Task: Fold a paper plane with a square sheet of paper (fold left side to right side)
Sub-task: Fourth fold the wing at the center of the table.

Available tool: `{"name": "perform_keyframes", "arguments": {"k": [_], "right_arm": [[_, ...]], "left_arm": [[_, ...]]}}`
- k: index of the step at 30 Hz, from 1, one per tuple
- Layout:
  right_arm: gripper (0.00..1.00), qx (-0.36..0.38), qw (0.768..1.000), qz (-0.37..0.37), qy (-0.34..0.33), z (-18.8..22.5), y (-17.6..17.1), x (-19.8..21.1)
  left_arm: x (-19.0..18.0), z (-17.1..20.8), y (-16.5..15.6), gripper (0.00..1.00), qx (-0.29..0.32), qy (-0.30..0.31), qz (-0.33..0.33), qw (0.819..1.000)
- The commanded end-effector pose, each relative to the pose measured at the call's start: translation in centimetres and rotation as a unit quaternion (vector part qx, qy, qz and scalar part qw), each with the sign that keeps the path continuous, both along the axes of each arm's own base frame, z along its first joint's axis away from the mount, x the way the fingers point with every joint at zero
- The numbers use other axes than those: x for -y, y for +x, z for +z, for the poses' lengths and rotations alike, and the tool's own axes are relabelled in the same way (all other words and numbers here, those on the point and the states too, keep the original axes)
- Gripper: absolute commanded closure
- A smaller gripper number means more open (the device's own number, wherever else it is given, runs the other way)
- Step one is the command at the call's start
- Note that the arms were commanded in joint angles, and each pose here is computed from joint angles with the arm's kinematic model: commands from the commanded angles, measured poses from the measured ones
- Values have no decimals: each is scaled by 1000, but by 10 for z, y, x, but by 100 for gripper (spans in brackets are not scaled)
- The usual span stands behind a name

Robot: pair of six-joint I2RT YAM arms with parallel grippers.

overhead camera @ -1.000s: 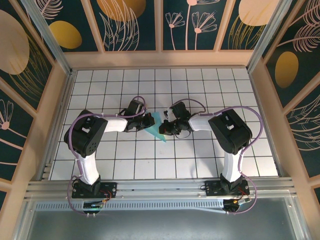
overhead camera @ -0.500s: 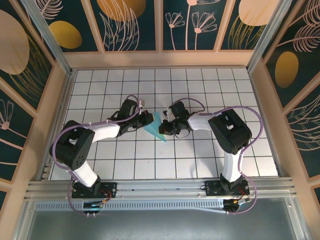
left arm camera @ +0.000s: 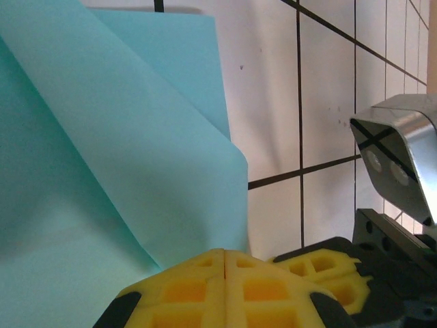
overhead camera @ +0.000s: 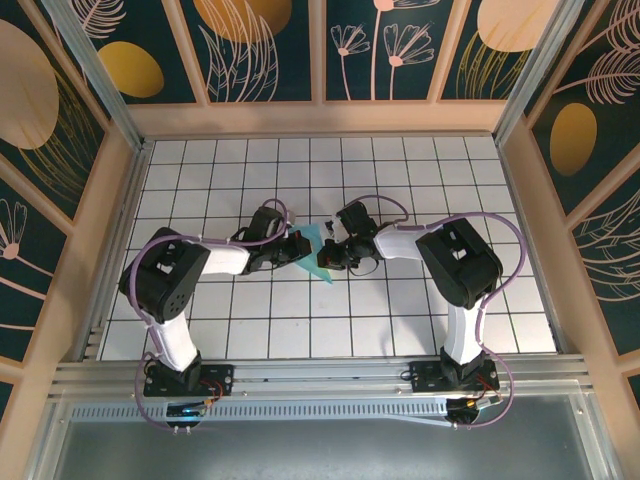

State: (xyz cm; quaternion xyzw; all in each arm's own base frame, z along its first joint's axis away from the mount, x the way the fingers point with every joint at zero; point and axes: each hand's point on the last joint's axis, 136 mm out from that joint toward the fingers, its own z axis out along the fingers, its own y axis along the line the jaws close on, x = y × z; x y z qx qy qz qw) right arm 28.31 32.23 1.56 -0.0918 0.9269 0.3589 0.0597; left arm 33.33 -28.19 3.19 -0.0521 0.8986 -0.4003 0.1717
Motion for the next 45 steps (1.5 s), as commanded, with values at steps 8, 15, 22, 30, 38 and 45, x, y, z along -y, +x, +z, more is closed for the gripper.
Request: {"name": "perform_keyframes", "arguments": {"k": [8, 15, 22, 30, 38, 45], "right_arm": [[100, -43, 992, -6, -119, -55, -22, 36], [100, -47, 990, -2, -134, -59, -25, 41], [100, -52, 989, 5, -141, -65, -30, 45], [100, -58, 987, 7, -147, -68, -34, 49], [100, -64, 987, 14, -148, -70, -38, 50], [100, -68, 986, 17, -149, -71, -40, 52]], "left_arm": [[6, -6, 13, 100, 13, 10, 1, 1000], [-1, -21, 20, 100, 9, 49, 9, 999], [-4, -28, 27, 100, 8, 65, 16, 998], [-19, -30, 36, 100, 9, 73, 34, 997], [-30, -24, 54, 100, 17, 78, 43, 996], [-36, -23, 75, 100, 24, 86, 47, 995]]}}
